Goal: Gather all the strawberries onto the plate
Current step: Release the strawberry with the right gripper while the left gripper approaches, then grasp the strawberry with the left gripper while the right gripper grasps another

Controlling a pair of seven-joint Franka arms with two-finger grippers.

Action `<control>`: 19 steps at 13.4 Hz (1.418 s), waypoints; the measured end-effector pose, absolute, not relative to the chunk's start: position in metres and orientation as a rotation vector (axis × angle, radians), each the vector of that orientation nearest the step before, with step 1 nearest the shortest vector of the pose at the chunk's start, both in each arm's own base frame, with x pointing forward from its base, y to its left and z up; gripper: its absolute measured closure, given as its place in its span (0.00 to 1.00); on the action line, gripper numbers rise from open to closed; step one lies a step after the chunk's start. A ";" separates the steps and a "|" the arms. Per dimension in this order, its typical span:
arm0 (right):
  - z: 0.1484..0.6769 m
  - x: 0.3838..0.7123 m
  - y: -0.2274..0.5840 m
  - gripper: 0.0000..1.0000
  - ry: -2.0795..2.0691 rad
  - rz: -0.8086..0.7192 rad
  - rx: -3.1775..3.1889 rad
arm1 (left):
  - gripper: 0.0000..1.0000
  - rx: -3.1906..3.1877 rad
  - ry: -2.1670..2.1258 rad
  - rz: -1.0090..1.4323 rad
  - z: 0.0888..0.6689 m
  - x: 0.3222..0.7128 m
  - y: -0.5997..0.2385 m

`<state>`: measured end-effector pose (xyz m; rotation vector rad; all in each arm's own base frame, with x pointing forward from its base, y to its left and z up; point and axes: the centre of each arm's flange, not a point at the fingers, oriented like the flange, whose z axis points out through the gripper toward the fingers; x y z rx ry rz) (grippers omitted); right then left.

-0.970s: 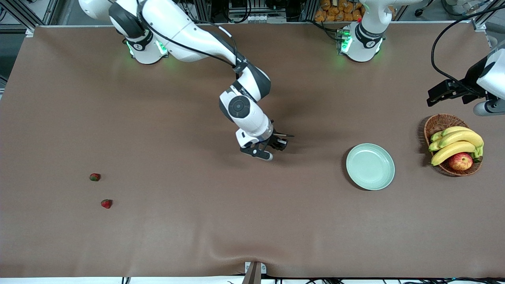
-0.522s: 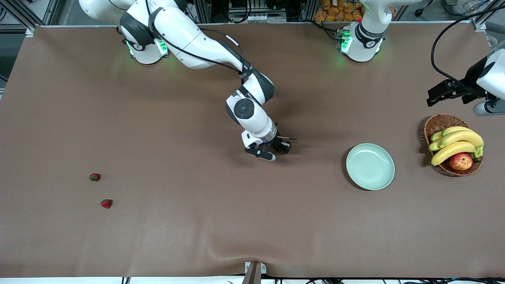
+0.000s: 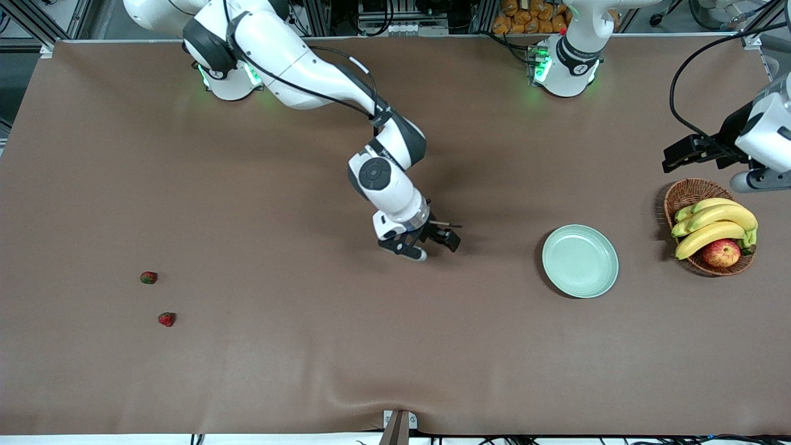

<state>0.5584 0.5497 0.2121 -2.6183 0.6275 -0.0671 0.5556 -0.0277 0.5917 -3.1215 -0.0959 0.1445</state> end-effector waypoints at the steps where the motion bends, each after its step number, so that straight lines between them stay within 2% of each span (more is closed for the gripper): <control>1: 0.223 0.570 0.539 0.00 0.617 -0.059 -2.635 | 0.00 -3.121 -0.095 0.149 0.590 0.556 -0.028; 6: 0.303 0.639 0.439 0.00 0.513 0.000 -2.738 | 0.00 -3.124 -0.046 0.152 0.572 0.567 -0.046; 10: 0.346 0.689 0.317 0.00 0.348 0.032 -2.828 | 0.00 -3.132 -0.088 0.181 0.507 0.589 -0.130; 13: 0.352 0.723 0.206 0.00 0.185 -0.032 -2.948 | 0.00 -3.096 -0.310 0.227 0.431 0.592 -0.225; 19: 0.326 0.751 0.071 0.00 -0.429 -0.152 -3.185 | 0.00 -2.915 -0.977 0.209 0.313 0.576 -0.334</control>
